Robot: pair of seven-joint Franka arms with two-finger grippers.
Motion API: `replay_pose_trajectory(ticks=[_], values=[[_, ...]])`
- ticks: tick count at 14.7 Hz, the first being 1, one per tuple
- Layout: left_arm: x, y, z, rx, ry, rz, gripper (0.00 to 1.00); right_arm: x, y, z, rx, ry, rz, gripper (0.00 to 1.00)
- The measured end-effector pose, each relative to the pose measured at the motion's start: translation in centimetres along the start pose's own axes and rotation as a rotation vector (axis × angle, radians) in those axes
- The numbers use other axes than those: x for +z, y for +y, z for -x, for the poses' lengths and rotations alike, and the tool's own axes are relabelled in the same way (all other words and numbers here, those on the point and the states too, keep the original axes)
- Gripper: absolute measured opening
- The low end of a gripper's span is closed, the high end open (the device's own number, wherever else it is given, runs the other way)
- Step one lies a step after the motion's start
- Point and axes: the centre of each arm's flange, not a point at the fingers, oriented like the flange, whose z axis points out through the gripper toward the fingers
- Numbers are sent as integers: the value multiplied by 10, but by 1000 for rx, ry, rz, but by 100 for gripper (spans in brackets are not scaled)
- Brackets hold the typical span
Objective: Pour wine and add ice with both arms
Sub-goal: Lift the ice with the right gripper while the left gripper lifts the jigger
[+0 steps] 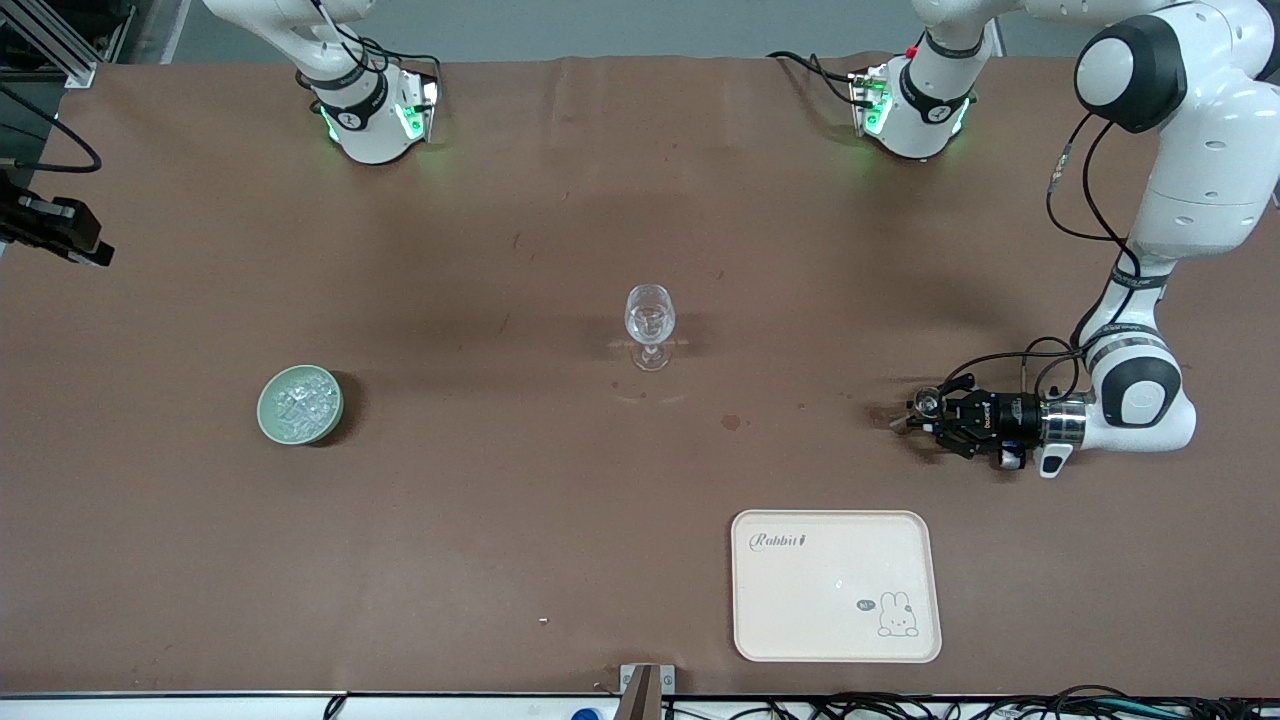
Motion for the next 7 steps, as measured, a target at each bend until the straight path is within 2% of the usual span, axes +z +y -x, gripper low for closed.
replay_pose_trajectory(ticks=[7], values=[[15, 13, 18, 44, -29, -18, 21, 4, 0, -1, 1, -6, 0, 27]])
